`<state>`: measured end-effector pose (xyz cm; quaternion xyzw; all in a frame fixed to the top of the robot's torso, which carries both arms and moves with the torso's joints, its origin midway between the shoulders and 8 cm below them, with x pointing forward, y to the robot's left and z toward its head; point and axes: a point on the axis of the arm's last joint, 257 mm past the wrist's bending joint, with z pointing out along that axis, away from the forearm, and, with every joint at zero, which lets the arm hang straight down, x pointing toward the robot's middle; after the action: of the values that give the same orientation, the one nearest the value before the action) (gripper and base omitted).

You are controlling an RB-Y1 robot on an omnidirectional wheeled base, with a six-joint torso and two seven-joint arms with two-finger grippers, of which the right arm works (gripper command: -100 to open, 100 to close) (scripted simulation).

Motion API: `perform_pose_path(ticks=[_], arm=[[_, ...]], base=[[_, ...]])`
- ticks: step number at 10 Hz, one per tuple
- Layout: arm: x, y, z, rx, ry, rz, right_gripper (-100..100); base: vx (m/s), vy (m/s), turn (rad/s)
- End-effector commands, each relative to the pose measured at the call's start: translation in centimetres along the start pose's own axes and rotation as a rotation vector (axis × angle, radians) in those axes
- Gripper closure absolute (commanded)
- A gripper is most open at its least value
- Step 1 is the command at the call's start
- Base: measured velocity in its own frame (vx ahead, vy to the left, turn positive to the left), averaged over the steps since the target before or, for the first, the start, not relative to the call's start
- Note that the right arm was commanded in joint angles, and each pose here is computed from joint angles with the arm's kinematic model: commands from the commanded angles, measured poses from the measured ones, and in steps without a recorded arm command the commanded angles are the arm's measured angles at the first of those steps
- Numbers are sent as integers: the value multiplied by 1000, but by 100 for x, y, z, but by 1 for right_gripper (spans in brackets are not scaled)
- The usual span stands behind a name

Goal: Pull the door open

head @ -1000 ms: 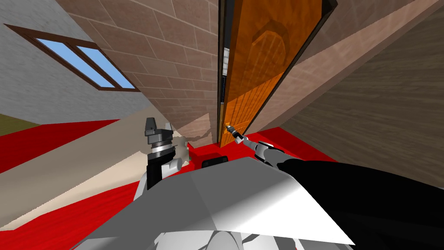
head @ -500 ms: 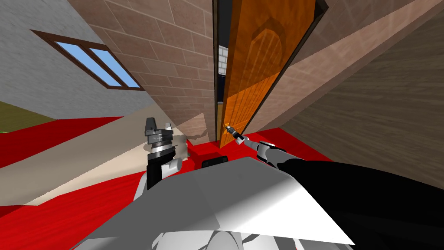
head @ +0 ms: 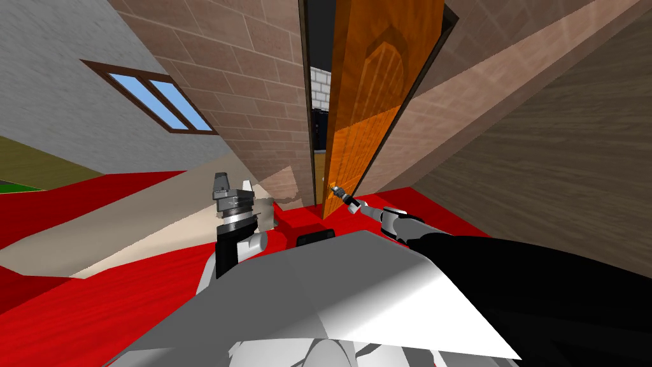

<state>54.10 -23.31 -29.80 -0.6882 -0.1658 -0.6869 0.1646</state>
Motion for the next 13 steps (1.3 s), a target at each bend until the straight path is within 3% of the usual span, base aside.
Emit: perform_pose_path(ticks=[1,8,9,13], arm=[[10,-76,-30,32,2,-2,100],[19,-415,-219,176,3,0,100],[25,-368,-200,159,2,-5,100],[6,-312,-311,185,2,-1,100]], base=[[-97,-100,31],[-144,-184,36],[-54,-96,21],[-150,-153,172]])
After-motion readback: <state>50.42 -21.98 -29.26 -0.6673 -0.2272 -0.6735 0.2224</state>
